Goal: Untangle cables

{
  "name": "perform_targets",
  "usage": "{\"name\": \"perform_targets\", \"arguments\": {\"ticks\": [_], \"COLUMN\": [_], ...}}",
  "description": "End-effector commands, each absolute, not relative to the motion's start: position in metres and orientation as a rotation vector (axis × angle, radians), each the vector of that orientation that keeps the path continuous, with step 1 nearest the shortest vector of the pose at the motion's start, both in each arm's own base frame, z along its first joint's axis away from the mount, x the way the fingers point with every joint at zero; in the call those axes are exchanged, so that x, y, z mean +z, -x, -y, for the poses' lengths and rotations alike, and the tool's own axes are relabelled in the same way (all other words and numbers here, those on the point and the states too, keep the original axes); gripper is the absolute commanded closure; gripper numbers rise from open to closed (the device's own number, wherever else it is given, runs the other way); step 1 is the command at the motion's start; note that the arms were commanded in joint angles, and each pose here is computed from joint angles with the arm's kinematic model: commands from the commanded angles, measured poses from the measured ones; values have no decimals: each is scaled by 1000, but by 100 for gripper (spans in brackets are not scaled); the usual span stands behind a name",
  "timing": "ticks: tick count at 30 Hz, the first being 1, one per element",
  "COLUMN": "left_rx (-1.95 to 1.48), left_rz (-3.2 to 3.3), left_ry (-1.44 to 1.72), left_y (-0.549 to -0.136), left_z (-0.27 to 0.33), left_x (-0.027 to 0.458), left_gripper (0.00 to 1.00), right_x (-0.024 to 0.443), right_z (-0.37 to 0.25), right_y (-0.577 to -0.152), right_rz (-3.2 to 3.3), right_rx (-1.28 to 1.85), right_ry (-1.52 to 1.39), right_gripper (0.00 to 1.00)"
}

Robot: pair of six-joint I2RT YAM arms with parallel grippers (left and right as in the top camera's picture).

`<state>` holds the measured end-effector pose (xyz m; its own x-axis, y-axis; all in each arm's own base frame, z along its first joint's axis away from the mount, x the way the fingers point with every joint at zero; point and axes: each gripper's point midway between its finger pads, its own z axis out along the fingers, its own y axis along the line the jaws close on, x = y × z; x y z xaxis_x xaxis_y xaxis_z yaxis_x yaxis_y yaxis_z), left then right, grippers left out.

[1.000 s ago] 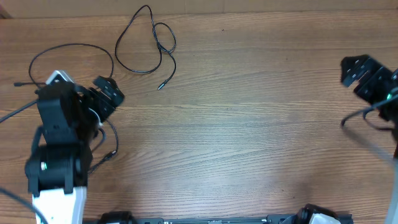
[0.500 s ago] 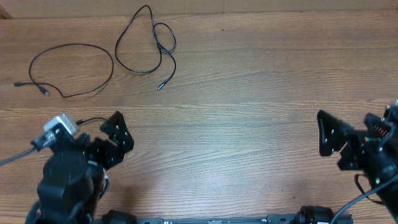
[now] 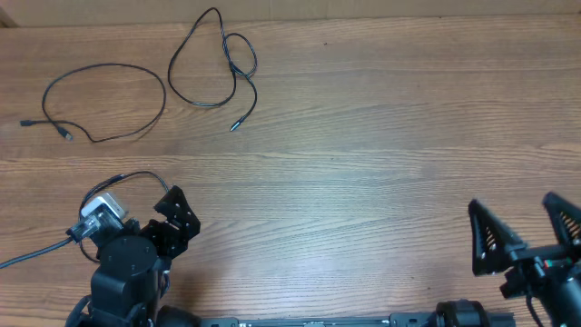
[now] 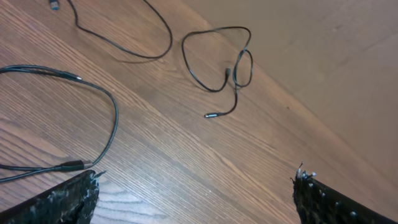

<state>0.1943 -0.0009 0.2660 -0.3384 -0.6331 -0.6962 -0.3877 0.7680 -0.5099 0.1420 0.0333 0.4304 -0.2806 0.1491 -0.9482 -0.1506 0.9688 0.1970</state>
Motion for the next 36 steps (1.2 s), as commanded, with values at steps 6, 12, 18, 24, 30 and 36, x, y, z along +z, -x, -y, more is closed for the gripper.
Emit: {"name": "perform_targets", "arguments": {"ticks": [6, 12, 18, 24, 30, 36], "left_rx": [-261, -241, -241, -241, -241, -241], "left_rz": [-1973, -1999, -1999, -1999, -1999, -1998], "left_ry": [798, 798, 798, 798, 798, 798], "left_y": [-190, -187, -187, -187, -187, -187], "left_z": [-7, -8, -8, -8, -8, -8], "left_x": [258, 253, 253, 253, 253, 253], "left_gripper": [0, 1, 0, 0, 1, 1], "right_x": [465, 478, 482, 480, 463, 429], "right_z": [-32, -32, -30, -28, -28, -25], "right_y": [-163, -164, -165, -167, -181, -206], "right_rz": [-1673, -1618, -1602, -1611, -1648, -1636], "right_rx": [270, 269, 255, 245, 244, 222], "right_ry": [22, 28, 23, 11, 7, -12], "right_gripper": [0, 0, 0, 0, 0, 0]}}
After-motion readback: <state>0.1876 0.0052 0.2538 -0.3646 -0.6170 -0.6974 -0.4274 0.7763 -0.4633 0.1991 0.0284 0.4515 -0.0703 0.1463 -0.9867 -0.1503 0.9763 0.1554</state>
